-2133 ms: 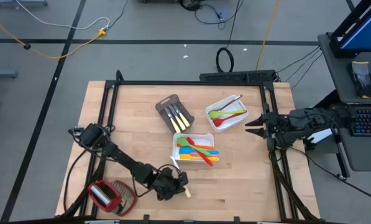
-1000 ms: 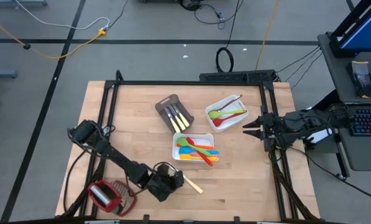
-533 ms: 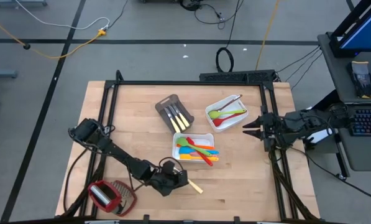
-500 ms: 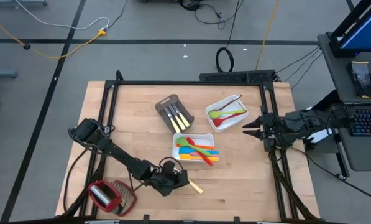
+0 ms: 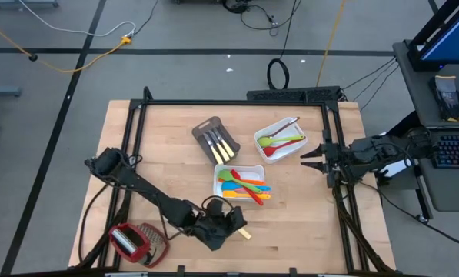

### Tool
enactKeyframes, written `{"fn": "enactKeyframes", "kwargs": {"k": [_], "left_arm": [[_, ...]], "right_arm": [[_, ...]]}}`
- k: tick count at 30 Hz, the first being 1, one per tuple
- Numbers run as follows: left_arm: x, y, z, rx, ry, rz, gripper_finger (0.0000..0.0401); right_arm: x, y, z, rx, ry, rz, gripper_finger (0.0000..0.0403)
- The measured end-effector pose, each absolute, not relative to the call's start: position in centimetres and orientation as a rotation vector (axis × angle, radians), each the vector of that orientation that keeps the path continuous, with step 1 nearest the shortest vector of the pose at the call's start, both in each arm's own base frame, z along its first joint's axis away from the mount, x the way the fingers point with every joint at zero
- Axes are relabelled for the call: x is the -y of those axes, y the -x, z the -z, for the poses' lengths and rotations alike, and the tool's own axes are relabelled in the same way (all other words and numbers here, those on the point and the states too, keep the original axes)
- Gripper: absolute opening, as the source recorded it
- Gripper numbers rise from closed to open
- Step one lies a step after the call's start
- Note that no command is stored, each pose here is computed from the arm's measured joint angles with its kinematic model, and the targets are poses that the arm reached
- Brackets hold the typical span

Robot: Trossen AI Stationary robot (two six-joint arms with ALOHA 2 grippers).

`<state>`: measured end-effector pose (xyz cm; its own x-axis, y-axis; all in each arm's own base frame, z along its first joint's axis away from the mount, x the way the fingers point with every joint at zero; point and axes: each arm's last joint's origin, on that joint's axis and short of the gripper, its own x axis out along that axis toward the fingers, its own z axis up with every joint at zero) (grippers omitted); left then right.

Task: Pick & Place Kitchen Items
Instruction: Put the yellow knife into the black bin

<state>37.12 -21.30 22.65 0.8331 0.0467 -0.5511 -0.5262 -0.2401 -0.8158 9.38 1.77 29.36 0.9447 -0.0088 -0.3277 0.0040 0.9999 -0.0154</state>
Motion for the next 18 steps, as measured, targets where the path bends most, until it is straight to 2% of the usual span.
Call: {"fn": "enactKeyframes", "kwargs": {"k": [4, 10, 18], "left_arm": [[21.9, -38.5, -22.8, -0.388, 1.836, -0.659, 0.0128], [23.7, -41.2, -20.3, -0.438, 1.988, -0.731, 0.0125], [22.9, -43.7, -18.3, -0.409, 1.998, -0.836, 0.0124]], "right_arm": [[-1.8, -9.4, -29.4, -0.333, 0.066, -0.003, 0.0089], [-1.8, -9.4, -29.3, -0.335, 0.109, -0.010, 0.0089], [-1.8, -9.4, -29.4, -0.333, 0.133, -0.015, 0.0089]]}}
